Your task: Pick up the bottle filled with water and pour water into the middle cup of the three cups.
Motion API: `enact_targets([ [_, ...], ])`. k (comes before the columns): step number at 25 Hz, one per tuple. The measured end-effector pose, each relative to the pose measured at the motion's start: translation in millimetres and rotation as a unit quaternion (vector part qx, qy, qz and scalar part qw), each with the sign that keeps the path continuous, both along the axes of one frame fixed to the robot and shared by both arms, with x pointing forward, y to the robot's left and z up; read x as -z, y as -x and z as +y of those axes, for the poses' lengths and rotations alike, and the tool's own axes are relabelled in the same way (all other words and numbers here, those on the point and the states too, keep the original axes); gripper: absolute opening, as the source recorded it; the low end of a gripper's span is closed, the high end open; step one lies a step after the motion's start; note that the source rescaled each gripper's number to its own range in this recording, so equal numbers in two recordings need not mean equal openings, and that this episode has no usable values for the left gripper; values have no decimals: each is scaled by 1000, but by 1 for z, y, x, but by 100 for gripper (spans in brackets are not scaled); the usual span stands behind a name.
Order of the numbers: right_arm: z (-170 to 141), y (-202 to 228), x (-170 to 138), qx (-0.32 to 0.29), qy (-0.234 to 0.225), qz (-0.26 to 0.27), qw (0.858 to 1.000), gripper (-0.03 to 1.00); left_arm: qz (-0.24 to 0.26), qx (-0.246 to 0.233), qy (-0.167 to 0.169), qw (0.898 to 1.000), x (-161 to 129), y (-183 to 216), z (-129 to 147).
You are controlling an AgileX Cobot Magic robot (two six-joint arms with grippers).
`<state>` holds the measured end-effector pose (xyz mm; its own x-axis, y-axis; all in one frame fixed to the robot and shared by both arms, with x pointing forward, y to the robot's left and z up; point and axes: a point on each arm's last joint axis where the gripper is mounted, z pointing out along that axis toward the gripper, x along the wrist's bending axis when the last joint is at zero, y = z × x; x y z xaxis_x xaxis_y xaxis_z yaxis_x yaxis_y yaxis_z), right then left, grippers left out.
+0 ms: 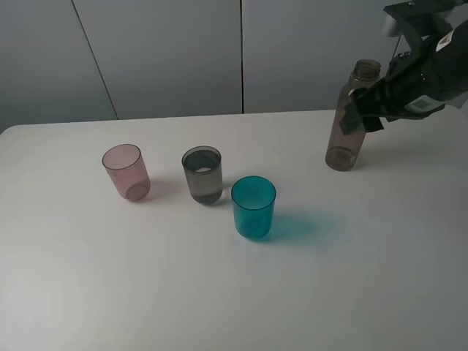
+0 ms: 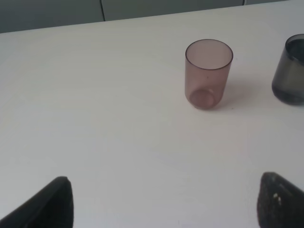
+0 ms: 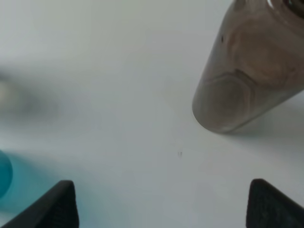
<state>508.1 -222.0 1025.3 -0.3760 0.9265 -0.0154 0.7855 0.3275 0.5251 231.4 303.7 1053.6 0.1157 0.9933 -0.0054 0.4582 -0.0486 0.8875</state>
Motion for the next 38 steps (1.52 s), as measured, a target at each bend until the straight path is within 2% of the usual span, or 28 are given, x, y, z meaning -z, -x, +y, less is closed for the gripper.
enact_targets([
  [5,-1,3,-2,1,7,16,1000,30,0,0,0,1000,0,0,0],
  [9,-8,17,-17,8,23,11,1000,30,0,0,0,1000,0,0,0],
  [15,-32,65,-59,74,49,0,996,30,0,0,0,1000,0,0,0],
  [19,-43,98,-74,116,36,-4,993,30,0,0,0,1000,0,0,0],
  [28,-71,175,-46,200,-21,-13,979,30,0,0,0,1000,0,0,0],
  [31,-77,197,-37,217,-32,-37,975,30,0,0,0,1000,0,0,0],
  [38,-79,240,-28,233,-29,-138,962,30,0,0,0,1000,0,0,0],
])
